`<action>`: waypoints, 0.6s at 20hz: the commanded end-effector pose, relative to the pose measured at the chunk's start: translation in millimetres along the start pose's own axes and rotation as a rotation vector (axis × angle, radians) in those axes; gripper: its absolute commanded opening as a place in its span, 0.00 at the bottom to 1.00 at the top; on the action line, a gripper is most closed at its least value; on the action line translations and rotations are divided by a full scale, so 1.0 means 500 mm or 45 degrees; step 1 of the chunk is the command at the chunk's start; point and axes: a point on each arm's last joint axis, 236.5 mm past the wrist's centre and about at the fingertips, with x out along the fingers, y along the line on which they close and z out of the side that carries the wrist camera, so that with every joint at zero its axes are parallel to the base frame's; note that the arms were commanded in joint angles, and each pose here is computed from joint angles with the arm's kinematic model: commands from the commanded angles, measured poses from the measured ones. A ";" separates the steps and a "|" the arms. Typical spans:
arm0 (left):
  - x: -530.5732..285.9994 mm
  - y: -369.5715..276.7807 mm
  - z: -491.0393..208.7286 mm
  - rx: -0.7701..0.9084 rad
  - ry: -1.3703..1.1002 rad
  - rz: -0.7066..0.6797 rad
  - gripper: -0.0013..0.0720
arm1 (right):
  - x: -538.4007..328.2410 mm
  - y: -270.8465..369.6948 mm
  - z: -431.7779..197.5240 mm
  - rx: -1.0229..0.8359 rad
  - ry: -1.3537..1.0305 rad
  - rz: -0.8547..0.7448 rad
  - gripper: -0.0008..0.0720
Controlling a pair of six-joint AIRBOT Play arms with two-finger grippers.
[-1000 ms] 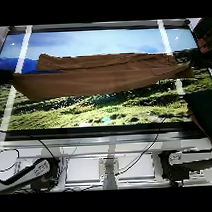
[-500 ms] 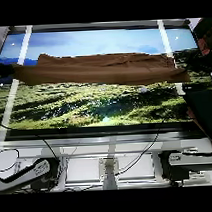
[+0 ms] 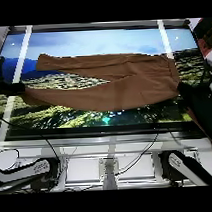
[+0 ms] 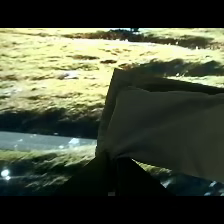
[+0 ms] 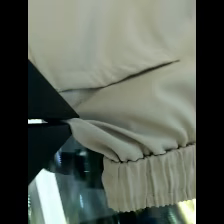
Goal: Fold the clothes and pants, and hang the long-sleeved shirts on hangers.
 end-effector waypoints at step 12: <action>0.051 0.022 -0.038 0.027 0.142 0.036 0.05 | 0.026 -0.019 -0.176 0.052 -0.104 -0.018 0.05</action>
